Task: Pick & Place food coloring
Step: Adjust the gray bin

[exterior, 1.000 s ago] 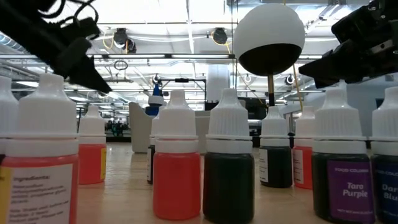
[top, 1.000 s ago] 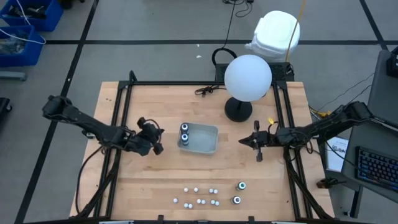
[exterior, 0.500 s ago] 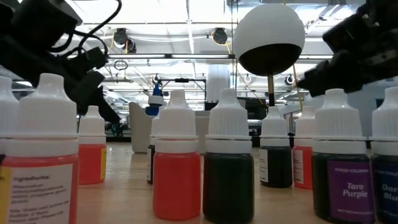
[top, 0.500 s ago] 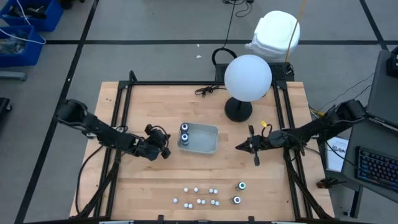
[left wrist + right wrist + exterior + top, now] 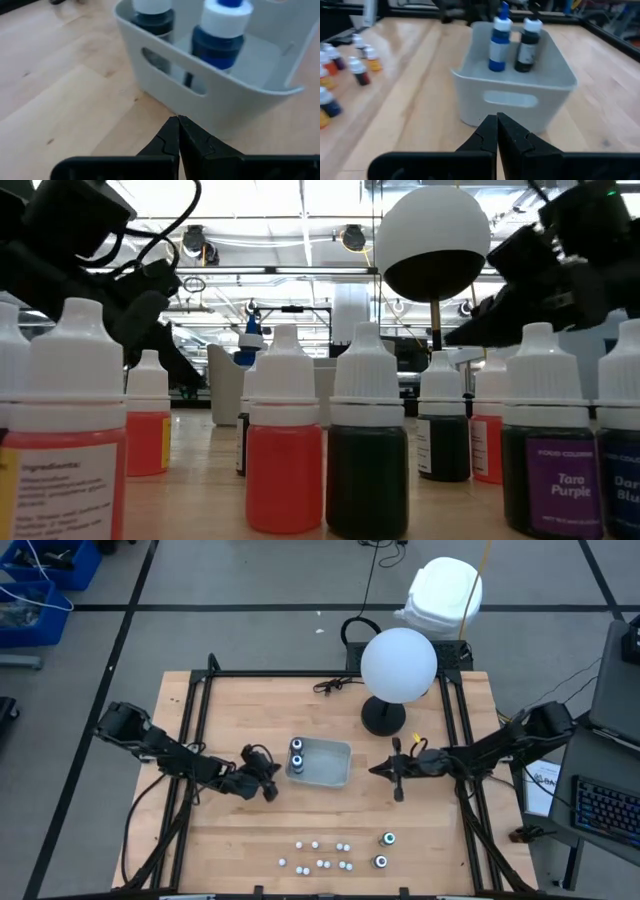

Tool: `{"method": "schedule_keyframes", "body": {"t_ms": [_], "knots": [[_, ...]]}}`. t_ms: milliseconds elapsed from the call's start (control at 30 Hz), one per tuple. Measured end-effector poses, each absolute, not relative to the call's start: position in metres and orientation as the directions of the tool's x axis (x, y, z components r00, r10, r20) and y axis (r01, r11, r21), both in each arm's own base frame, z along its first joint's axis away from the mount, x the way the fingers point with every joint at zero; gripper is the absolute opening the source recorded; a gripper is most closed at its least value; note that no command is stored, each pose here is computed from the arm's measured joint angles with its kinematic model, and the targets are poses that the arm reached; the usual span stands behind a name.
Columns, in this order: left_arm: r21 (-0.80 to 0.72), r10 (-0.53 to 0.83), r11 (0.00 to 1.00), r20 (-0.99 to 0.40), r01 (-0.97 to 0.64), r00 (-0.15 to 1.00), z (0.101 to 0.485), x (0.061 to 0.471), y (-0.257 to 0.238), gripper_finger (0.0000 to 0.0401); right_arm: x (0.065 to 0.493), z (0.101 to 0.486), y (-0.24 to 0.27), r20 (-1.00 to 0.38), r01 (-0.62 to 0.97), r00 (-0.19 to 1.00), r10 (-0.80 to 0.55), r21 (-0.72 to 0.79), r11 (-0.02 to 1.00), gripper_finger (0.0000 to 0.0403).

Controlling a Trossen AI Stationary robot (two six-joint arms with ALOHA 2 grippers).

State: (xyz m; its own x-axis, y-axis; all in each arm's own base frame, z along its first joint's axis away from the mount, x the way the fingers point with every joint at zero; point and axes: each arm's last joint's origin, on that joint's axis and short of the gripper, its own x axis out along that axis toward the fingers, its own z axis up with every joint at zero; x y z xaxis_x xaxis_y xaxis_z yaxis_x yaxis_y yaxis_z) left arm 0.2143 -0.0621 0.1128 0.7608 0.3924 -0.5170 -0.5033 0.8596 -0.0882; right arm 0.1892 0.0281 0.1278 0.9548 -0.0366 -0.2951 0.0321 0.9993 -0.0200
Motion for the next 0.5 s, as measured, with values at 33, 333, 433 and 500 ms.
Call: {"method": "schedule_keyframes", "body": {"t_ms": [33, 333, 433, 500], "knots": [[-0.093, 0.382, 0.865, -0.516, -0.493, 0.767, 0.114, 0.215, -0.063, 0.0007, 0.190, 0.127, 0.027, -0.299, 0.043, 0.953, -0.045, -0.014, 0.999, 0.0000], [-0.096, 0.341, 0.891, -0.506, -0.444, 0.792, 0.124, 0.226, -0.068, 0.0004, 0.191, 0.125, 0.021, -0.309, 0.074, 0.949, -0.070, 0.001, 0.997, 0.0000], [-0.096, 0.321, 0.901, -0.508, -0.423, 0.800, 0.125, 0.227, -0.069, 0.0004, 0.191, 0.125, 0.021, -0.308, 0.073, 0.949, -0.070, 0.001, 0.997, 0.0000], [-0.098, 0.321, 0.900, -0.509, -0.424, 0.799, 0.125, 0.227, -0.069, 0.0006, 0.191, 0.126, 0.021, -0.307, 0.073, 0.949, -0.069, 0.001, 0.997, 0.0000]]}}
